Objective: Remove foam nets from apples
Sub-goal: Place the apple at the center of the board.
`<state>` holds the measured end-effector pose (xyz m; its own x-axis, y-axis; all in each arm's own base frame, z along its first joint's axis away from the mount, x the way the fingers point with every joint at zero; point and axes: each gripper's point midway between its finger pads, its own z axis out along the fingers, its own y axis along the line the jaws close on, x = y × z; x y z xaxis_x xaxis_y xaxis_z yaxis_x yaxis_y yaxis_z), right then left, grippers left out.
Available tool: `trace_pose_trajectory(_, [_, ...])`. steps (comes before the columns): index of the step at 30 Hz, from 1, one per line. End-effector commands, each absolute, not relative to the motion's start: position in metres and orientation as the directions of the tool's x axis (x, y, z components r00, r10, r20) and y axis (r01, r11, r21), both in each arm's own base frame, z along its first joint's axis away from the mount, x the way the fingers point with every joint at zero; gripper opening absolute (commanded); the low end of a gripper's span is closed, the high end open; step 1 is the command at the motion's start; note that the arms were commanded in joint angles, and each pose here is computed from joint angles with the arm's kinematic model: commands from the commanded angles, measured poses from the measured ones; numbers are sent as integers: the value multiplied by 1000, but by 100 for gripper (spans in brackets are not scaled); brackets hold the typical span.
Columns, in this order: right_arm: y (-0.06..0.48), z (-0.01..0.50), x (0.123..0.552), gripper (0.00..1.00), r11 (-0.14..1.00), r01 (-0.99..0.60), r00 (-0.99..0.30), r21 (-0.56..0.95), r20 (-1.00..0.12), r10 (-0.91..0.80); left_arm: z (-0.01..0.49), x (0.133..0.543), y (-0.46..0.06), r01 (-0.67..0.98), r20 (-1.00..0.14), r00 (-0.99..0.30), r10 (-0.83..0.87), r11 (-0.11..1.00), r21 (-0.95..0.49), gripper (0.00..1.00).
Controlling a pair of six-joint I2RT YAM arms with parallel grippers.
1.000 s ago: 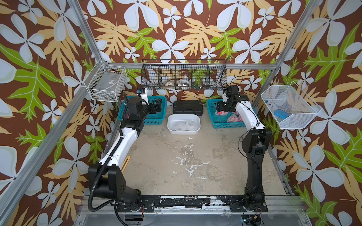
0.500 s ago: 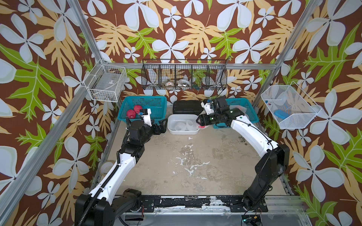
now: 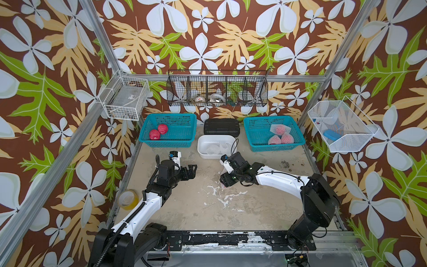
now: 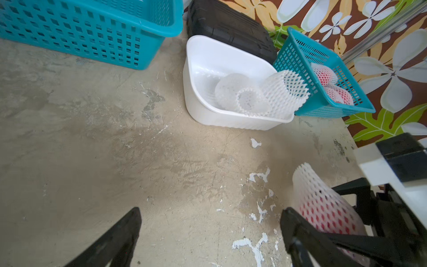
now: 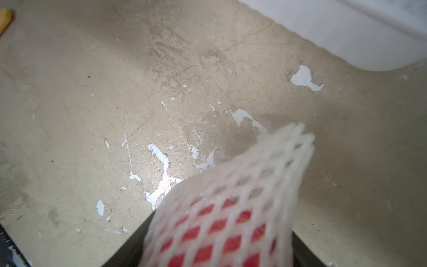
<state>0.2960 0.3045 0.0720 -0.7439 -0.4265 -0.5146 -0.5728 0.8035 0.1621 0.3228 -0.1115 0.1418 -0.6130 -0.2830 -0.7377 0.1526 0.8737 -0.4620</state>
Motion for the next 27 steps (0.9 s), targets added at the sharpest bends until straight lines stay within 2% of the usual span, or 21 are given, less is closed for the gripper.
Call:
trace_pose_trajectory(1, [311, 66, 315, 71, 851, -516, -733, 95, -563, -381, 148, 328, -114, 162, -753, -580, -311, 861, -481, 95])
trace_pose_trajectory(6, [326, 49, 320, 76, 853, -505, -759, 131, -538, -367, 144, 329, -114, 158, -750, -582, -314, 861, -483, 95])
trace_pose_trajectory(14, [338, 52, 322, 100, 832, -520, -776, 192, -514, -366, 137, 330, -118, 162, -738, -603, -303, 859, -485, 95])
trace_pose_trajectory(18, [332, 73, 327, 100, 815, -518, -782, 260, -530, -328, 136, 331, -120, 168, -734, -609, -299, 856, -488, 95])
trace_pose_trajectory(25, [300, 131, 344, 100, 830, -550, -670, 91, -642, -373, 136, 332, -123, 180, -735, -612, -293, 853, -490, 94])
trace_pose_trajectory(27, [296, 141, 337, 98, 823, -559, -662, 101, -652, -369, 135, 332, -123, 179, -734, -612, -292, 854, -489, 94])
